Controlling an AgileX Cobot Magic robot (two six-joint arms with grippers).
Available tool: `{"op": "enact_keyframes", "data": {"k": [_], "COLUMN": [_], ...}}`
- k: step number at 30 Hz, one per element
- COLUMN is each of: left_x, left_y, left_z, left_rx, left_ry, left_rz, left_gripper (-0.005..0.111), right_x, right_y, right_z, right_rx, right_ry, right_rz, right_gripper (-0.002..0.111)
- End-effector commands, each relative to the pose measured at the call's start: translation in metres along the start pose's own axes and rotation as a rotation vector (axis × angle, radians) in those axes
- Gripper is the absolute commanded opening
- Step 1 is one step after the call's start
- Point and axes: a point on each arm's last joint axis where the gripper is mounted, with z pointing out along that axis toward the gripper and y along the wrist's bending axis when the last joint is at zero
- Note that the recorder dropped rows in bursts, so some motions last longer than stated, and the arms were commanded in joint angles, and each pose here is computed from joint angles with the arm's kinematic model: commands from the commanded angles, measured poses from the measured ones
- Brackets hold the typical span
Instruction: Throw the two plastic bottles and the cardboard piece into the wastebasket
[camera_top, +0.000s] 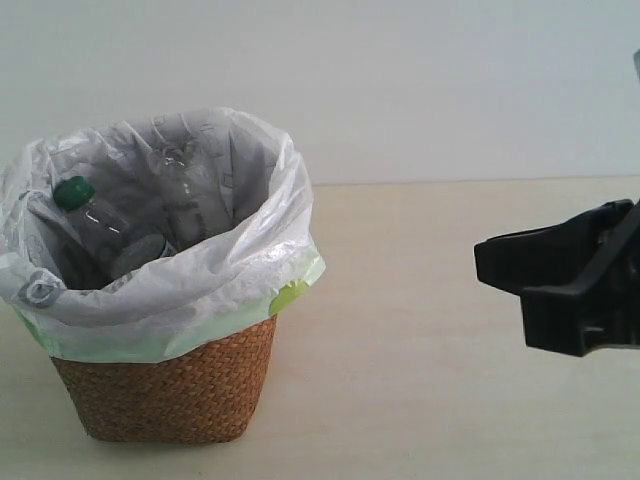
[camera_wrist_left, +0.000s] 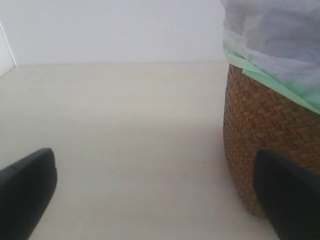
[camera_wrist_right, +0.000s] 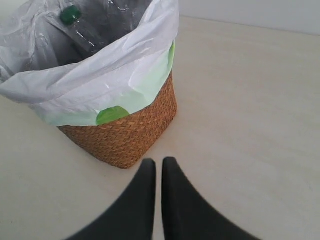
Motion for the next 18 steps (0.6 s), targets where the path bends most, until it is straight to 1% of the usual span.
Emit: {"op": "enact_keyframes", "data": {"k": [1,5,7,11,18], "left_x": [-0.002,-0.002,-0.002,-0.002,-0.002], "left_y": [0.000,0.000,0.000,0.000,0.000], "left_z": [-0.001,-0.001,-0.001,-0.001,-0.001], "left_rx": [0.006,0.006,0.006,0.006,0.006], "left_ry": [-0.015,-0.015,-0.015,-0.015,-0.015], "left_rz": [-0.009,-0.009,-0.009,-0.009,-0.009], "left_gripper": [0.108,0.108,0.108,0.108,0.108], "right_x": [0.011,0.039,0.055,0.080,0.103], "right_y": [-0.006,-0.023,-0.031,-0.045,-0.052], "right_z": [-0.012,-0.030,-0.037,-0.046,-0.061], "right_rx": [0.021,0.087,0.137,0.245,0.362], "right_ry": [-0.109,-0.346,-0.428,-0.514,-0.592], "right_rz": [-0.006,0.023,0.033,0.055,0.072], "right_gripper": [0.000,0.000,0.000,0.000,0.000]}}
